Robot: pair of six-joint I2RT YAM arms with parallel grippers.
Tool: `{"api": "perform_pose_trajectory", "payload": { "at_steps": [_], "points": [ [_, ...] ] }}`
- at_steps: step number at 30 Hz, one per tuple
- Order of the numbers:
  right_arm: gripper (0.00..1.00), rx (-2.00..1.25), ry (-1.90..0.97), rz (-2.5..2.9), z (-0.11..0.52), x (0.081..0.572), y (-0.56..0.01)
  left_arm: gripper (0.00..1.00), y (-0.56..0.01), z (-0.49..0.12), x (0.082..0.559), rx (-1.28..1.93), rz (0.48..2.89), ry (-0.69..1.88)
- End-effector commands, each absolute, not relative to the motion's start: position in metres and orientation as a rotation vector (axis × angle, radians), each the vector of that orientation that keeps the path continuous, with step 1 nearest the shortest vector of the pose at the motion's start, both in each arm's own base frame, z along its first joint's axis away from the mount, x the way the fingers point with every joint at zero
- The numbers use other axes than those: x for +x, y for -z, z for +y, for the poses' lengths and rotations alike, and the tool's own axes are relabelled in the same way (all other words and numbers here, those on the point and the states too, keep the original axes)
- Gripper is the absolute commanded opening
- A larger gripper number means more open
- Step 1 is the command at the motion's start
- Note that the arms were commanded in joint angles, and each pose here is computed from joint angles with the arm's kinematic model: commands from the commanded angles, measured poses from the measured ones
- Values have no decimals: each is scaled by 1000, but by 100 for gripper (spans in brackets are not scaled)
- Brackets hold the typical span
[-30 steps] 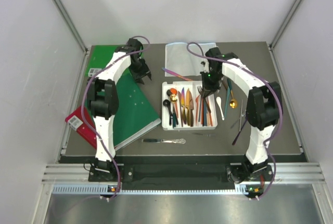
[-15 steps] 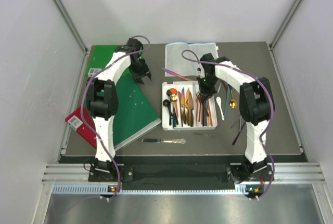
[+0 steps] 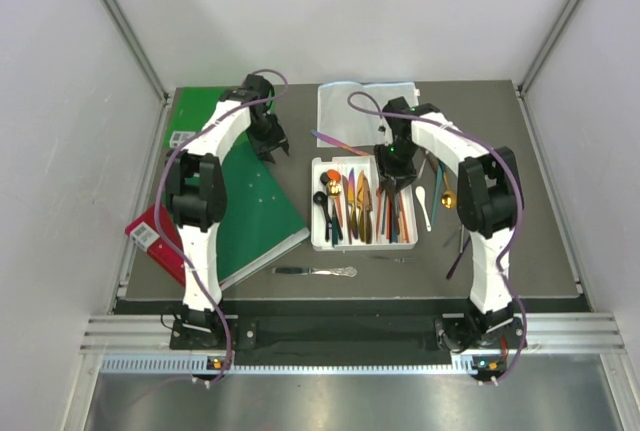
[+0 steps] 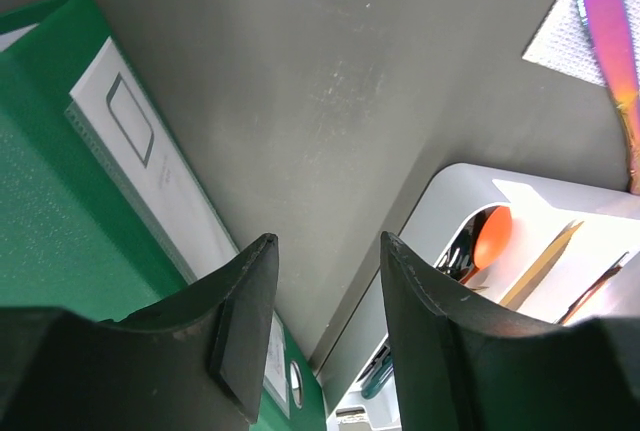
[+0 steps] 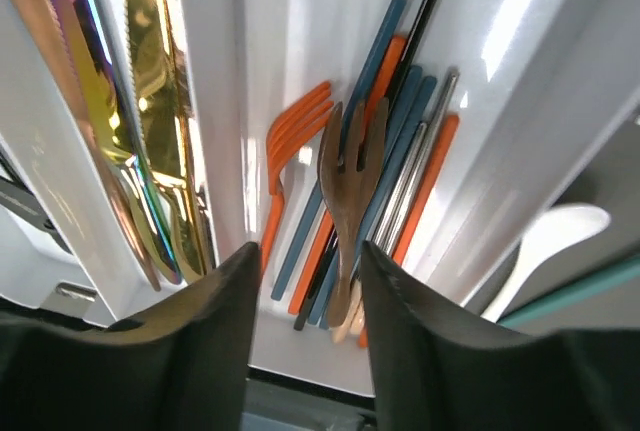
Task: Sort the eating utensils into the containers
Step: Place the fork in the storage box.
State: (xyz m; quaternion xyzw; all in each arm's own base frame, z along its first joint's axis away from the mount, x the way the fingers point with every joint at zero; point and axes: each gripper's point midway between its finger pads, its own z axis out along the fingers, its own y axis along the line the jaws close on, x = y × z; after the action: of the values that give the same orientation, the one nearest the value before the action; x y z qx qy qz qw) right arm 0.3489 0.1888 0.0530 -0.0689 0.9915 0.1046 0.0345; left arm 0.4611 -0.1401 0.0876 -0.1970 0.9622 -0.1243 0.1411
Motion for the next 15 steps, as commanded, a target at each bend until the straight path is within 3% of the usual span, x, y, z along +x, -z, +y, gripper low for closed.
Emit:
{"api": "perform_pose_trajectory", "payload": {
  "at_steps": [1, 6, 10, 15],
  "points": [
    [52, -254, -289, 2873, 184, 369, -130, 50, -112, -135, 460, -561, 2724, 375],
    [54, -235, -302, 2849, 170, 368, -164, 50, -112, -134, 462, -567, 2714, 380],
    [54, -122, -123, 2737, 137, 381, -182, 50, -111, -134, 463, -571, 2713, 380],
    [51, -11, 17, 2820, 91, 385, -130, 50, -110, -139, 468, -565, 2718, 411]
  ]
}}
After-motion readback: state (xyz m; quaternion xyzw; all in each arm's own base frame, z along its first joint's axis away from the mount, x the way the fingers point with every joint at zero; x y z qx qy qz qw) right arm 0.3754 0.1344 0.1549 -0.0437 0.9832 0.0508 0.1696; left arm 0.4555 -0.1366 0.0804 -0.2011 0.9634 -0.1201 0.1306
